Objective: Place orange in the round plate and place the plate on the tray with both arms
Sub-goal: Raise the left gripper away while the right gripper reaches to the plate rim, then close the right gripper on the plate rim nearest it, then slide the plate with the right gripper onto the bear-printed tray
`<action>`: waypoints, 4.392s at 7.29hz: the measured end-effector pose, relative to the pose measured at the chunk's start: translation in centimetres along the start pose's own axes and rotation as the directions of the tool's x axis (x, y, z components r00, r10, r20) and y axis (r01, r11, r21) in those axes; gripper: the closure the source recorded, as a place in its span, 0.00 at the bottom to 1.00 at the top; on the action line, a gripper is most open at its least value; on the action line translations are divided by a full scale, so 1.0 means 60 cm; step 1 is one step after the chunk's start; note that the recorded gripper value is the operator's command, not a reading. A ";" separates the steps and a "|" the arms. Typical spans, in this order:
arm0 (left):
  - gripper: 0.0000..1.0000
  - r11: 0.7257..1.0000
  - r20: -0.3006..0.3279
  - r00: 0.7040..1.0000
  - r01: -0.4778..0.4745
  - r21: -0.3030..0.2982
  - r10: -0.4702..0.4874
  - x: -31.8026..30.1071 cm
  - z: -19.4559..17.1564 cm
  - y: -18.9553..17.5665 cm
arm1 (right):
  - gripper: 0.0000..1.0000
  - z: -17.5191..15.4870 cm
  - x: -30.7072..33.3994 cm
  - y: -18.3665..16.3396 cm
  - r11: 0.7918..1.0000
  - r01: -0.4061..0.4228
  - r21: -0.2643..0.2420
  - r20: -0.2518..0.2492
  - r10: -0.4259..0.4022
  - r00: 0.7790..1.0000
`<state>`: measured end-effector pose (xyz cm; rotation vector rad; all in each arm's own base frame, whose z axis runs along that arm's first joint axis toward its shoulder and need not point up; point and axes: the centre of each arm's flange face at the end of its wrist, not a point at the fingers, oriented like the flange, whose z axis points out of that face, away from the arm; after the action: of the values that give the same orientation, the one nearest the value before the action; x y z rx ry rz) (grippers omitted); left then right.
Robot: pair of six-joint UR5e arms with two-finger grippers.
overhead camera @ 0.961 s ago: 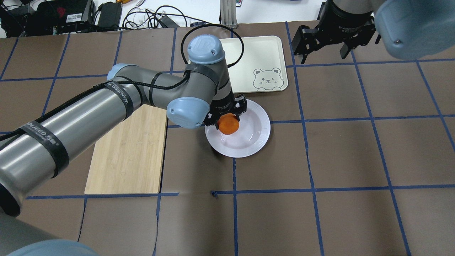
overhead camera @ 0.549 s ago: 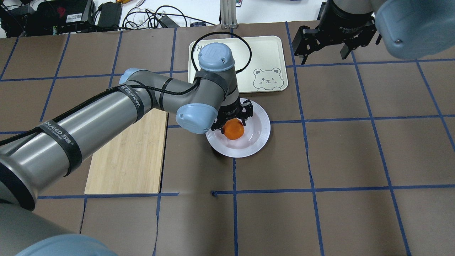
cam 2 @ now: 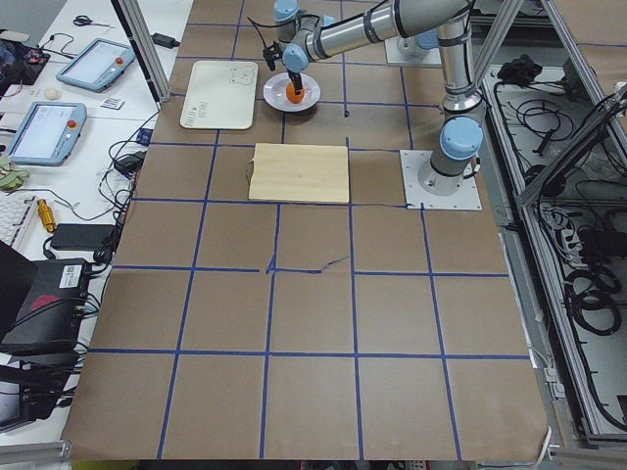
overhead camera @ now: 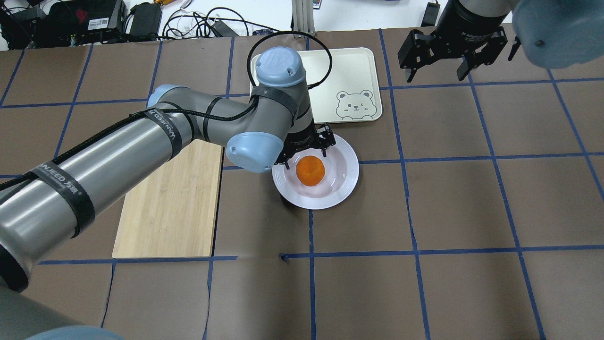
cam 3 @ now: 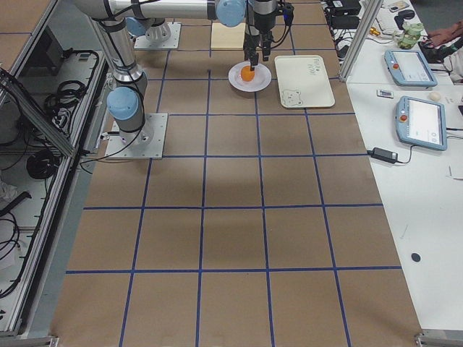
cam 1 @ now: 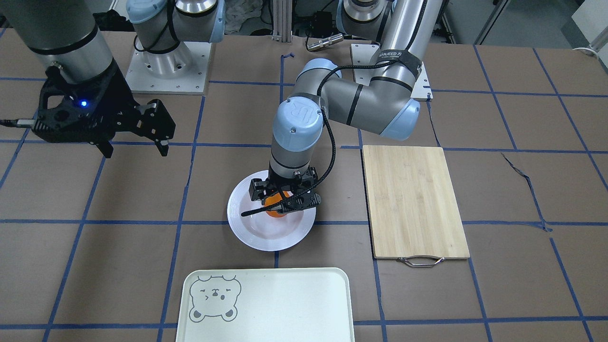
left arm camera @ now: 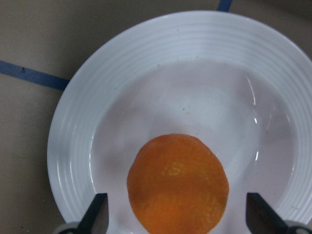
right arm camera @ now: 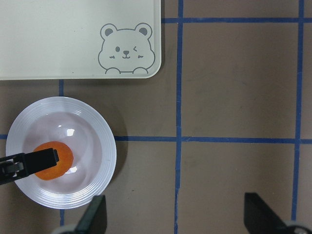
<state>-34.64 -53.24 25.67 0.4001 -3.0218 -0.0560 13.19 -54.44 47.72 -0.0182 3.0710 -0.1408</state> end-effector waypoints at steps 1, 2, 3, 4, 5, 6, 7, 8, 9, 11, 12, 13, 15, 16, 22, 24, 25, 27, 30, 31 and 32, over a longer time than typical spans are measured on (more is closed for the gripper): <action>0.00 1.000 -0.012 1.000 -0.025 0.015 0.026 -0.019 -0.040 -0.009 | 0.00 0.043 0.003 -0.016 0.999 -0.016 -0.034 0.044 0.018 0.999; 0.00 0.998 -0.017 0.999 -0.051 0.020 0.051 -0.036 -0.082 -0.007 | 0.00 0.084 0.002 -0.024 0.998 -0.033 -0.061 0.086 0.038 0.996; 0.00 0.996 -0.016 0.996 -0.093 0.020 0.093 -0.051 -0.125 0.006 | 0.00 0.127 -0.001 -0.020 0.996 -0.048 -0.080 0.119 0.057 0.991; 0.00 0.992 -0.011 0.992 -0.127 0.018 0.127 -0.065 -0.169 0.026 | 0.00 0.180 -0.005 -0.008 0.995 -0.053 -0.080 0.164 0.065 0.984; 0.00 0.989 -0.009 0.990 -0.144 0.019 0.144 -0.076 -0.214 0.049 | 0.00 0.244 -0.011 0.012 0.996 -0.051 -0.069 0.220 0.065 0.973; 0.00 0.988 -0.008 0.988 -0.153 0.021 0.154 -0.084 -0.257 0.068 | 0.00 0.311 -0.014 0.036 0.997 -0.048 -0.056 0.253 0.061 0.966; 0.00 0.987 -0.007 0.987 -0.162 0.020 0.162 -0.089 -0.299 0.080 | 0.00 0.372 -0.019 0.058 0.998 -0.040 -0.053 0.267 0.052 0.962; 0.00 0.985 -0.010 0.986 -0.168 0.025 0.168 -0.090 -0.340 0.086 | 0.00 0.414 -0.038 0.080 0.998 -0.015 -0.055 0.274 0.030 0.961; 0.00 0.985 -0.012 0.985 -0.170 0.033 0.171 -0.090 -0.374 0.087 | 0.00 0.439 -0.059 0.094 0.998 0.011 -0.058 0.279 0.006 0.960; 0.00 0.983 0.040 0.982 -0.183 0.022 0.182 -0.104 -0.403 0.086 | 0.00 0.479 -0.078 0.108 0.997 0.034 -0.073 0.282 -0.012 0.959; 0.00 0.975 0.103 0.970 -0.222 0.007 0.220 -0.127 -0.404 0.074 | 0.05 0.493 -0.084 0.112 0.997 0.040 -0.072 0.286 -0.018 0.958; 0.00 0.968 0.137 0.959 -0.250 -0.010 0.249 -0.164 -0.404 0.047 | 0.12 0.498 -0.089 0.114 0.997 0.044 -0.067 0.299 -0.022 0.954; 0.00 0.959 0.151 0.948 -0.280 -0.032 0.282 -0.253 -0.411 -0.016 | 0.36 0.507 -0.094 0.113 0.997 0.042 -0.070 0.323 -0.018 0.946; 0.00 0.952 0.150 0.941 -0.304 -0.028 0.305 -0.278 -0.416 -0.032 | 0.54 0.511 -0.095 0.113 0.996 0.037 -0.075 0.327 -0.011 0.945; 0.00 0.919 0.099 0.941 -0.336 0.205 0.322 -0.255 -0.491 -0.052 | 0.93 0.497 -0.104 0.101 0.991 -0.114 -0.068 0.357 0.131 0.925; 0.00 0.905 0.124 0.938 -0.346 0.249 0.325 -0.261 -0.513 -0.036 | 0.92 0.485 -0.104 0.091 0.991 -0.125 -0.052 0.361 0.136 0.923; 0.00 0.907 0.159 0.935 -0.347 0.241 0.315 -0.272 -0.509 -0.023 | 0.92 0.470 -0.103 0.072 0.990 -0.136 -0.035 0.364 0.139 0.921; 0.00 0.915 0.178 0.936 -0.339 0.221 0.304 -0.289 -0.490 0.013 | 0.92 0.426 -0.098 0.017 0.984 -0.175 -0.026 0.368 0.173 0.914; 0.00 0.928 0.121 0.943 -0.329 0.176 0.311 -0.290 -0.486 0.029 | 0.92 0.393 -0.061 -0.055 0.963 -0.260 -0.075 0.433 0.267 0.861; 0.00 0.934 0.108 0.946 -0.321 0.155 0.307 -0.293 -0.485 0.027 | 0.92 0.397 -0.048 -0.081 0.950 -0.298 -0.098 0.461 0.308 0.832; 0.00 0.937 0.104 0.950 -0.310 0.165 0.296 -0.293 -0.484 0.021 | 0.92 0.405 -0.040 -0.122 0.944 -0.316 -0.099 0.481 0.323 0.815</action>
<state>-15.26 -48.14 53.09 -0.0629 -3.1364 0.2293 17.31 -63.92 24.44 0.3998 2.5144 -0.0776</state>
